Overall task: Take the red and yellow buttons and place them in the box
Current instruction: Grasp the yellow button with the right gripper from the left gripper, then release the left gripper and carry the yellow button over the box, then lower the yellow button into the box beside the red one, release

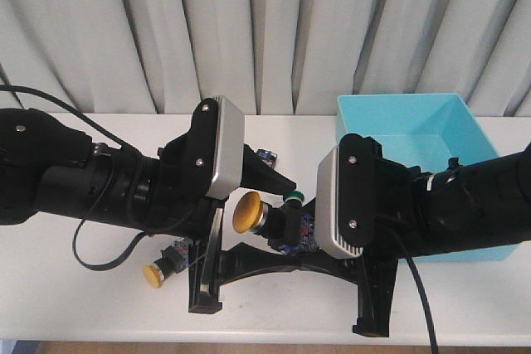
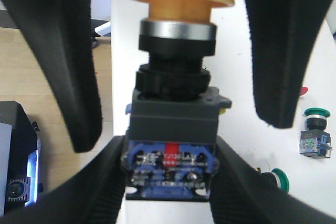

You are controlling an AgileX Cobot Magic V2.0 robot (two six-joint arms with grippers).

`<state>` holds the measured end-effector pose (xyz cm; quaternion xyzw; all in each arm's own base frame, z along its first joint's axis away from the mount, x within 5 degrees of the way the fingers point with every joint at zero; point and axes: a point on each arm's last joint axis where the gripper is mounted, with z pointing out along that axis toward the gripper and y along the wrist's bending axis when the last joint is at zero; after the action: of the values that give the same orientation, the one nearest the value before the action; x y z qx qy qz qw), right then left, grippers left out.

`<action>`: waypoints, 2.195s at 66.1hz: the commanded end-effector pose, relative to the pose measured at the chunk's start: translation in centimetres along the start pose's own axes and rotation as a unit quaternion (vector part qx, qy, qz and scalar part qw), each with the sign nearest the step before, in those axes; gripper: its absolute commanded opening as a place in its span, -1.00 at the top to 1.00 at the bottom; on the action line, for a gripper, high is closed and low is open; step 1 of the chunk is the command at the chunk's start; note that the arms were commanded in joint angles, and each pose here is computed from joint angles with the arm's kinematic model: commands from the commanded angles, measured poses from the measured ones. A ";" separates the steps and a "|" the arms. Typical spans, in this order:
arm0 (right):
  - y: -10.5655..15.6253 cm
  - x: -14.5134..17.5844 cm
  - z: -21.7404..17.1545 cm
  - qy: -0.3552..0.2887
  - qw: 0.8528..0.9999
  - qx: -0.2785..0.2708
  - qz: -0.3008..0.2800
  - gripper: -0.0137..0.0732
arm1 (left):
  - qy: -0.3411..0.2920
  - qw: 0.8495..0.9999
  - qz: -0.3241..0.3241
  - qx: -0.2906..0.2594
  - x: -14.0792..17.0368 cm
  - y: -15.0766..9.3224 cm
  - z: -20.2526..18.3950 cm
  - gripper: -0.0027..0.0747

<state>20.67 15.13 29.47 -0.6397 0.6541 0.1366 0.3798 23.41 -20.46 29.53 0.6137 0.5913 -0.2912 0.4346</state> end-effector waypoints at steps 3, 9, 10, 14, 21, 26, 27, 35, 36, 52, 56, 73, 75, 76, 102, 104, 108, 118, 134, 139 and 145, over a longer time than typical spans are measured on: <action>-0.7 -1.1 -1.2 -0.021 0.999 0.035 0.006 0.24 | -0.020 1.000 -0.009 -0.013 -1.7 -0.1 -1.1 -0.64; -0.9 -0.9 -1.5 -0.005 0.999 0.051 0.006 0.23 | 0.004 1.000 -0.019 -0.022 -1.4 0.1 -1.3 -0.63; -0.9 -0.8 -1.6 -0.002 0.998 0.054 0.009 0.23 | 0.013 0.999 -0.018 -0.026 -1.2 0.1 -1.3 -0.63; -1.0 -0.7 -2.0 0.013 0.997 0.069 0.007 0.23 | 0.028 0.998 -0.021 -0.051 -1.2 0.4 -1.7 -0.62; -1.2 0.0 -3.1 0.052 0.993 0.102 0.015 0.23 | 0.056 0.991 -0.028 -0.118 -1.2 1.1 -2.7 -0.59; -2.0 1.0 -4.1 0.076 0.984 0.143 0.068 0.23 | 0.072 0.985 -0.032 -0.155 -1.2 1.4 -3.4 -0.59; -2.3 1.3 -4.3 0.081 0.982 0.153 0.080 0.23 | 0.074 0.983 -0.034 -0.162 -1.2 1.5 -3.5 -0.59; -4.8 3.9 -6.1 0.088 0.938 0.251 0.220 0.22 | 0.093 0.975 -0.048 -0.197 -1.0 1.9 -4.0 -0.59; -5.0 4.2 -6.3 0.087 0.932 0.261 0.236 0.22 | 0.097 0.974 -0.046 -0.197 -0.9 1.9 -4.0 -0.59; -10.0 10.0 -7.9 0.136 0.835 0.292 0.445 0.20 | 0.106 0.973 -0.046 -0.200 -0.8 2.0 -4.0 -0.59; -11.1 11.0 -7.5 0.155 0.822 0.275 0.474 0.20 | 0.105 0.973 -0.047 -0.200 -0.8 2.0 -4.0 -0.59; -16.2 15.0 -2.5 0.209 0.802 0.204 0.521 0.19 | 0.104 0.973 -0.050 -0.200 -0.8 2.0 -4.0 -0.59; -16.7 15.6 -1.8 0.214 0.800 0.198 0.524 0.19 | 0.104 0.973 -0.050 -0.200 -0.8 2.0 -4.0 -0.59; -16.9 15.8 -1.5 0.217 0.800 0.195 0.525 0.18 | 0.104 0.973 -0.050 -0.200 -0.8 2.0 -4.0 -0.59; -19.0 19.4 5.5 0.240 0.801 0.116 0.537 0.15 | 0.104 0.973 -0.051 -0.200 -0.8 1.9 -4.0 -0.59; -18.9 19.4 5.9 0.242 0.801 0.112 0.535 0.15 | 0.104 0.973 -0.051 -0.200 -0.8 1.9 -4.0 -0.59; -18.8 19.9 6.4 0.246 0.799 0.108 0.537 0.13 | 0.104 0.973 -0.051 -0.200 -0.8 1.9 -4.0 -0.59; -18.6 20.5 7.0 0.253 0.794 0.101 0.544 0.07 | 0.104 0.973 -0.051 -0.200 -0.8 1.9 -4.0 -0.59; -18.7 20.1 6.6 0.250 0.795 0.104 0.543 -0.18 | 0.104 0.973 -0.056 -0.199 -0.8 1.9 -4.0 -0.59; -18.7 19.5 6.0 0.248 0.797 0.103 0.541 -0.25 | 0.103 0.973 -0.058 -0.199 -0.8 1.9 -4.0 -0.59; -18.8 18.4 4.8 0.242 0.801 0.109 0.537 -0.29 | 0.104 0.972 -0.062 -0.200 -0.7 1.9 -4.0 -0.59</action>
<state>41.93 2.17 14.79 -0.1493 0.9809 0.0911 0.0846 24.72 -17.31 30.14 0.5313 0.7226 -0.1264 0.4238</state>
